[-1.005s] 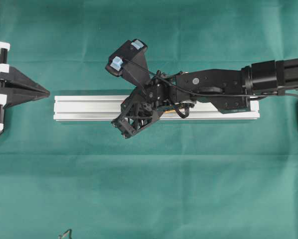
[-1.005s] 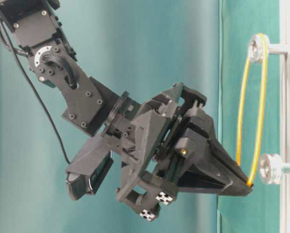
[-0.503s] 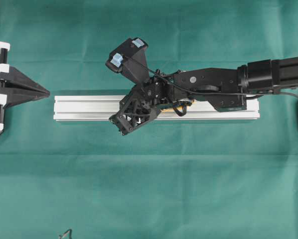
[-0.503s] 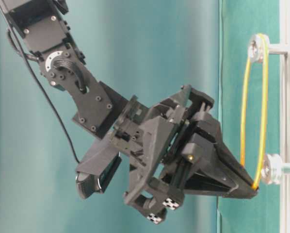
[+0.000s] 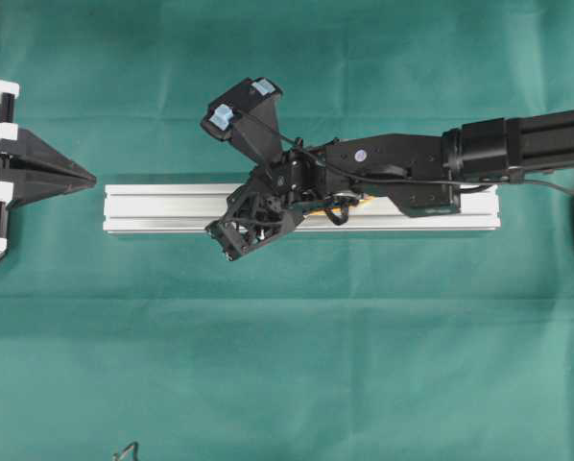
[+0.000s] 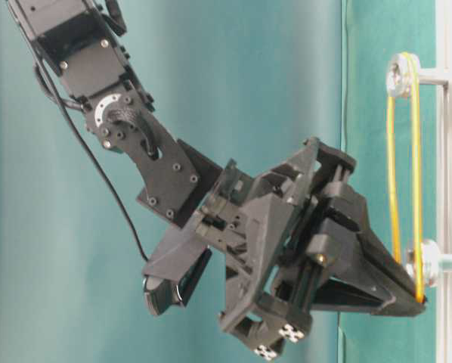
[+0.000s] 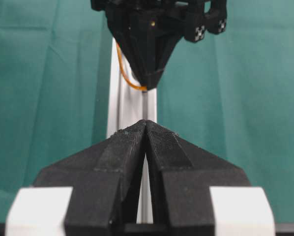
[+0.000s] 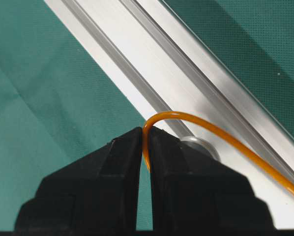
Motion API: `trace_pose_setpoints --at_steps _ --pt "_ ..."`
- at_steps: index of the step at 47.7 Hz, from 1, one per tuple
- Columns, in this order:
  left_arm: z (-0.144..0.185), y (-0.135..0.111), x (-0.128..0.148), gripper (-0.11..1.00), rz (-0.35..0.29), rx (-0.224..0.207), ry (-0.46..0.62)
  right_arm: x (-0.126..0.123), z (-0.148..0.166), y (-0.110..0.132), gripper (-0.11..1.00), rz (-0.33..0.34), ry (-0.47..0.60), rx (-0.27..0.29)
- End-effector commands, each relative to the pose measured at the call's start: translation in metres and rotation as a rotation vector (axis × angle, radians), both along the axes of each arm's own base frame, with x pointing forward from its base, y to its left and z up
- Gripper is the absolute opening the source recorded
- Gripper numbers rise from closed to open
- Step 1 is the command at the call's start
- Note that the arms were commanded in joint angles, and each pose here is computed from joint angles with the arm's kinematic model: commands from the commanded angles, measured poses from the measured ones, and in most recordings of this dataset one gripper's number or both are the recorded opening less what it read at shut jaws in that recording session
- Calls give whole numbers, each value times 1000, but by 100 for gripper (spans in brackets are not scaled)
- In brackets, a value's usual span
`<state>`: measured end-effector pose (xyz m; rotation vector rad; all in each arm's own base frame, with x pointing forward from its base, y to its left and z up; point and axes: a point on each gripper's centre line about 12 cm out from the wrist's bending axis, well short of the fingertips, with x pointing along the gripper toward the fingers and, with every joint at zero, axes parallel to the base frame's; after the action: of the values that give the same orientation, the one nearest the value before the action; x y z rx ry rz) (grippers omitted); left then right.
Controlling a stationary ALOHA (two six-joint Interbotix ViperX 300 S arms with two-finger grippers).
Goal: Hook the rubber onto the shaft.
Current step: 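Stretch the band left with the right gripper and hook it over the left peg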
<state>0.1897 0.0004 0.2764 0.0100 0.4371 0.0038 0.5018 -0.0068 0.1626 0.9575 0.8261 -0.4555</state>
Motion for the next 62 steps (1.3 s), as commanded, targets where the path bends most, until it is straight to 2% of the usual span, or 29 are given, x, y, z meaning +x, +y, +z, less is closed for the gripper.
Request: trace_pose_setpoints --at_steps 1,16,34,62 --pt "10 0 3 0 -2 3 -23 8 17 2 7 -1 -54 7" --pt "9 0 3 0 -3 4 -21 9 14 5 7 -7 -48 28" --pt "9 0 3 0 -3 4 -20 6 11 24 7 19 -30 50" --pt "9 0 3 0 -2 3 -20 -11 14 29 7 33 -3 46"
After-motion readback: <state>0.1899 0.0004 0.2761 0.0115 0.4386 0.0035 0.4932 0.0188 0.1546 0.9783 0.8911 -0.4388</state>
